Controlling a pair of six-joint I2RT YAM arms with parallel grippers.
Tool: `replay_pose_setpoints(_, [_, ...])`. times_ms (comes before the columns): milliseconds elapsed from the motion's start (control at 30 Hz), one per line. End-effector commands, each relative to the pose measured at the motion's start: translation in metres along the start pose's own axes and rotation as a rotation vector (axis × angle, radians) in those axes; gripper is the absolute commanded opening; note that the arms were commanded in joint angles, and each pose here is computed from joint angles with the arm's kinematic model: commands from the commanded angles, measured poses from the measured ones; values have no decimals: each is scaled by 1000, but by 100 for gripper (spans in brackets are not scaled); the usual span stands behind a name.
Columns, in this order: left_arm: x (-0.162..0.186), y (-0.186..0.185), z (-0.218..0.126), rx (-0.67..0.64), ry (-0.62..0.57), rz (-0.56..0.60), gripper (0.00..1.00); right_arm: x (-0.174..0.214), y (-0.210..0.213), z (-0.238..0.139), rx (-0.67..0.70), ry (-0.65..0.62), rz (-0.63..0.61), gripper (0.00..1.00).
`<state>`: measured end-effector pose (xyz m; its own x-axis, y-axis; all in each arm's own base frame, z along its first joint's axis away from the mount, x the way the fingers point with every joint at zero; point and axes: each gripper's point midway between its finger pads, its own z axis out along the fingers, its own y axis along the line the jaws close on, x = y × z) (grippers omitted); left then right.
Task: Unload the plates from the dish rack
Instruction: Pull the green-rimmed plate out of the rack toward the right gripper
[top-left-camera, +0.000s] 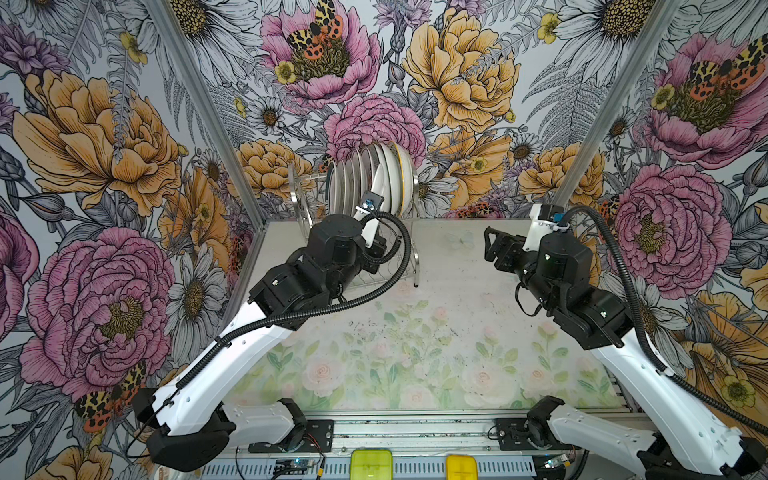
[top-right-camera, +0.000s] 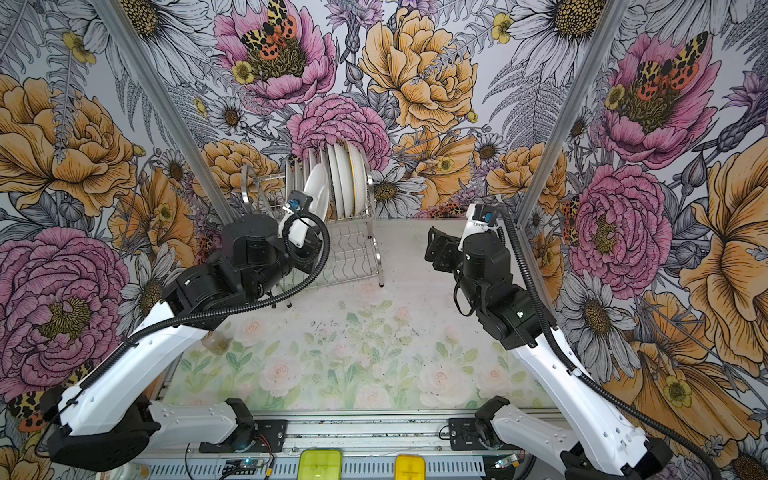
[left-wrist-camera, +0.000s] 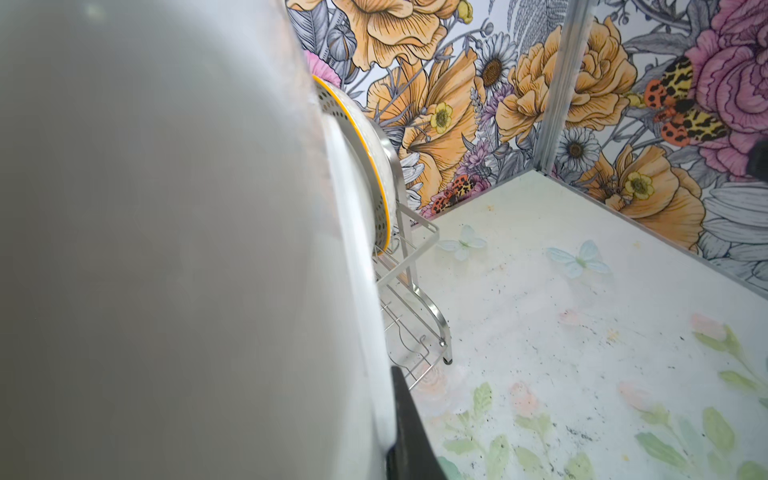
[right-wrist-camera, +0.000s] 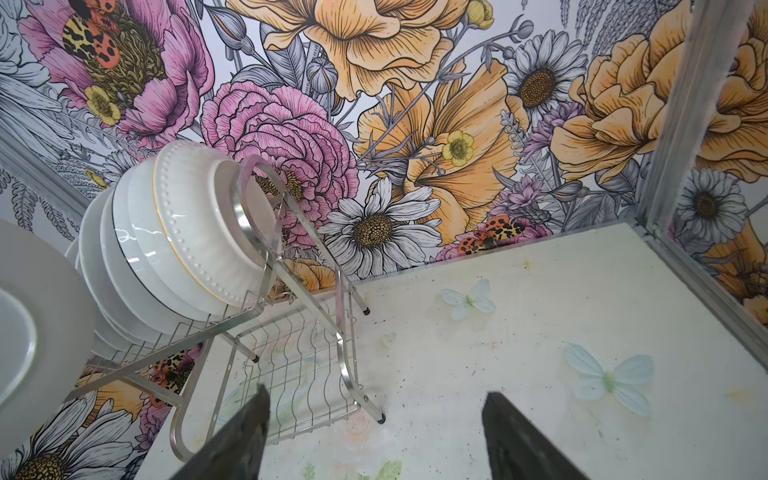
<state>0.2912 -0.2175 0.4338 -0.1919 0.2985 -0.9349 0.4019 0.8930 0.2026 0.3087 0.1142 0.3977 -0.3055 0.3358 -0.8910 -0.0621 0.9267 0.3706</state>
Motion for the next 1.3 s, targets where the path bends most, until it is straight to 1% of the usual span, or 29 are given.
replay_pose_setpoints(0, [-2, -3, -3, -34, -23, -4, 0, 9, 1, 7, -21, 33, 4, 83])
replay_pose_setpoints(100, [11, -21, 5, -5, -7, 13, 0, 16, -3, 18, 17, 56, -63, 84])
replay_pose_setpoints(167, [20, -32, 10, 10, 4, 32, 0, 22, -7, 25, 22, 85, -47, 84])
replay_pose_setpoints(367, [51, -57, 29, 17, 52, 100, 0, 51, 1, 37, -34, 197, 75, 85])
replay_pose_setpoints(533, [80, -78, 38, 6, 81, 220, 0, 81, 4, 41, -72, 310, 239, 85])
replay_pose_setpoints(633, [96, -91, 41, -1, 84, 301, 0, 91, 4, 41, -76, 342, 293, 85])
replay_pose_setpoints(767, [112, -106, 43, -8, 68, 384, 0, 93, 1, 36, -72, 342, 331, 85])
replay_pose_setpoints(1000, [139, -117, 57, -87, 84, 549, 0, 94, 16, 33, -140, 386, 392, 83])
replay_pose_setpoints(1200, [142, -126, 66, -115, 69, 634, 0, 97, 32, 35, -212, 431, 430, 79])
replay_pose_setpoints(1267, [143, -129, 69, -123, 65, 660, 0, 100, 34, 39, -216, 444, 433, 78])
